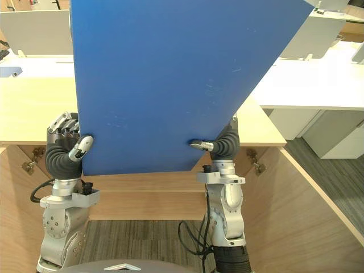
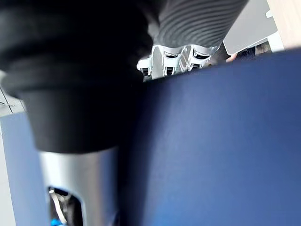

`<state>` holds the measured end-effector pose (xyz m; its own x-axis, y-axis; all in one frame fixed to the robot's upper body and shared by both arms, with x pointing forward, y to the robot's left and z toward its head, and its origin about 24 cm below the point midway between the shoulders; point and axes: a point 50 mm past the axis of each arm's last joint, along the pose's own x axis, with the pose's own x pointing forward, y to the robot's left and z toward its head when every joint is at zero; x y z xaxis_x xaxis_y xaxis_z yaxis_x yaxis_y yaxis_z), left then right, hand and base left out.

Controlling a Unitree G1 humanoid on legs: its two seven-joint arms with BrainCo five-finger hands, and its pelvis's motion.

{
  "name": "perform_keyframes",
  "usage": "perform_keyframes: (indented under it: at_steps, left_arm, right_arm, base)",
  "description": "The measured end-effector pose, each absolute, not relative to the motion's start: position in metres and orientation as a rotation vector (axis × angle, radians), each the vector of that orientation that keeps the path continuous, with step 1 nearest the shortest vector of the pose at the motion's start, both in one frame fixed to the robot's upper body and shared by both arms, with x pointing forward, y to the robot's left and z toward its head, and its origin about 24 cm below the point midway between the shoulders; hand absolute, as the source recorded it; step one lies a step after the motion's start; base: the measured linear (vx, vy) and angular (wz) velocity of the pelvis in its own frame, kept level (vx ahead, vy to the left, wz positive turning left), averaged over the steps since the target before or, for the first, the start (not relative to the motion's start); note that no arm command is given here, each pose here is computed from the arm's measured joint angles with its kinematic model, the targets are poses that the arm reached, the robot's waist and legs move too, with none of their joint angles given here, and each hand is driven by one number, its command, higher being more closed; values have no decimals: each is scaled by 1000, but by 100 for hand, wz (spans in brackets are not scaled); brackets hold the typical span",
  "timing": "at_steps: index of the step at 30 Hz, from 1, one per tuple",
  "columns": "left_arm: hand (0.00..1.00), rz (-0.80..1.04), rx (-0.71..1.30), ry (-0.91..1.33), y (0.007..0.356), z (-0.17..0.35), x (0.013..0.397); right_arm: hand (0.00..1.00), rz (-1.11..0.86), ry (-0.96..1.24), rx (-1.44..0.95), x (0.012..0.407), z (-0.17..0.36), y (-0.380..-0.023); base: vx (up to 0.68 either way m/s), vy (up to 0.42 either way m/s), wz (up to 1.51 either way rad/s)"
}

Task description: Walk over to the cabinet, pick up the folder, carry it to the office cabinet, place the folder inside the office cabinet, then close the office cabinet door

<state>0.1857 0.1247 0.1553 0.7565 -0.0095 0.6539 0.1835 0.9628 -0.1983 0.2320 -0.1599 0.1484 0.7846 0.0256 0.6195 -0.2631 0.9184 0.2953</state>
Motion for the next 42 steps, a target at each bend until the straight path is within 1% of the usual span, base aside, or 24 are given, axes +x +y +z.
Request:
perform_keyframes:
  at_steps: [1,2,7,11,16,17,20,26,31,34,36,42]
  left_arm:
    - [100,-111,-251,-696,124,153,188]
    - [100,-113,-244,-683,124,150,189]
    - [100,-115,-195,-649,124,142,192]
    - [100,-122,-125,-643,124,139,193]
    - [100,-110,-108,-594,125,129,199]
    - [0,-106,-93,-590,126,128,199]
    - [0,-129,-4,-558,124,119,201]
    - [0,-126,53,-535,126,115,201]
    - [0,-25,25,-520,135,113,200]
    - [0,60,13,-498,146,109,198]
    - [0,151,11,-468,160,104,194]
    - [0,293,-8,-379,184,88,185]
  right_arm:
    - [0,166,-634,352,233,146,-160]
    - [100,176,-616,324,235,144,-160]
    - [100,237,-563,291,238,136,-152]
    - [100,238,-511,252,242,127,-154]
    - [100,254,-465,238,244,119,-152]
    - [100,257,-464,233,244,119,-152]
    - [100,280,-463,206,244,120,-148]
    - [100,269,-466,176,244,120,-147]
    - [100,253,-469,199,244,119,-141]
    - [100,208,-469,213,244,118,-142]
    - [100,159,-470,206,243,117,-148]
    - [100,70,-467,186,242,115,-159]
  base:
    - [-21,-17,5]
    - [-22,-16,6]
    - [-26,-16,3]
    - [0,0,0]
    - [0,0,0]
    - [0,0,0]
    - [0,0,0]
    - [-12,-4,1]
    - [0,0,1]
    - [0,0,4]
    - [-2,-5,10]
    - [-18,-16,11]
